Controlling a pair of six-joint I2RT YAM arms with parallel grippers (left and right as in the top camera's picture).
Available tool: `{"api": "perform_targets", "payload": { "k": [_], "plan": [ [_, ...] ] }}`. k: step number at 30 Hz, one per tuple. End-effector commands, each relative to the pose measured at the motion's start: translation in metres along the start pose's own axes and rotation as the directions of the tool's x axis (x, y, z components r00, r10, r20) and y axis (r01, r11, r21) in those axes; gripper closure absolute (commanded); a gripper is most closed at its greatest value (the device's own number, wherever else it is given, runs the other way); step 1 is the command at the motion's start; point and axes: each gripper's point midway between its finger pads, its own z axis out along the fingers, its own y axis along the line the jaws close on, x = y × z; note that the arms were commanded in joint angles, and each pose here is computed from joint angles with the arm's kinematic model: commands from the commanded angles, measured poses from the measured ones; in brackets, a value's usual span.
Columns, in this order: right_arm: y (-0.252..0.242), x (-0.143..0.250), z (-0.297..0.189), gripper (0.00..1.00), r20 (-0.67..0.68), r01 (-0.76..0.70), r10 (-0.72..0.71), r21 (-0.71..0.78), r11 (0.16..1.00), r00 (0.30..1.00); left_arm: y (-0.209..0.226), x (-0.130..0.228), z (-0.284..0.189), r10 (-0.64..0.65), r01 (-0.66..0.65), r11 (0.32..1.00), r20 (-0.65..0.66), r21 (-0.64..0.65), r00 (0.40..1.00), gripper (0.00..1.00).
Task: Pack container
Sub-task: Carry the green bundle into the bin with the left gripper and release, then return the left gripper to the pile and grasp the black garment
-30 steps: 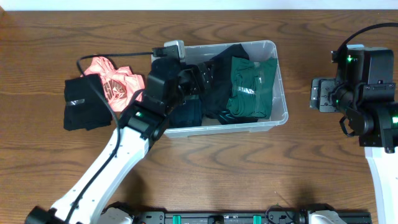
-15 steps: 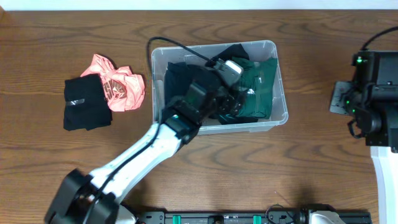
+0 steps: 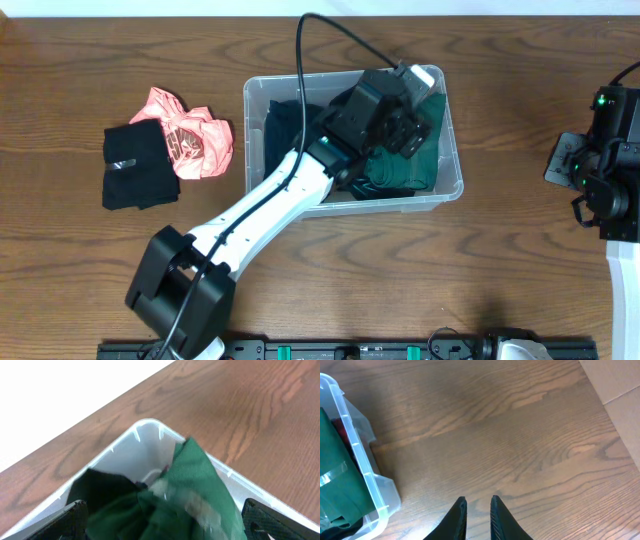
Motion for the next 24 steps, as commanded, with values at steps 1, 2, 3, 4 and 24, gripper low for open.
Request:
{"api": "perform_targets", "payload": {
  "k": [1, 2, 3, 4, 24],
  "plan": [
    [-0.003, 0.0, -0.001, 0.84, 0.006, -0.023, 0.023, 0.005, 1.0, 1.0, 0.003, 0.024, 0.022, 0.021, -0.022, 1.0, -0.075, -0.013, 0.997, 0.02],
    [-0.003, 0.0, -0.001, 0.84, 0.005, -0.023, 0.023, 0.005, 1.0, 1.0, 0.003, 0.035, 0.029, 0.02, -0.022, 1.0, -0.107, -0.012, 0.994, 0.02],
    [-0.003, 0.0, 0.0, 0.84, 0.004, -0.022, 0.022, 0.005, 1.0, 1.0, 0.002, 0.048, 0.035, 0.016, -0.018, 1.0, -0.141, -0.011, 0.99, 0.02],
    [-0.003, 0.0, 0.0, 0.84, 0.003, -0.022, 0.022, 0.005, 1.0, 1.0, 0.004, 0.061, 0.042, 0.013, -0.015, 1.0, -0.175, -0.014, 0.985, 0.02],
    [-0.003, 0.001, 0.0, 0.83, -0.002, -0.012, 0.012, 0.007, 1.0, 1.0, 0.057, 0.016, -0.037, -0.094, 0.077, 0.986, -0.111, -0.15, 0.989, 0.02]
  ]
}}
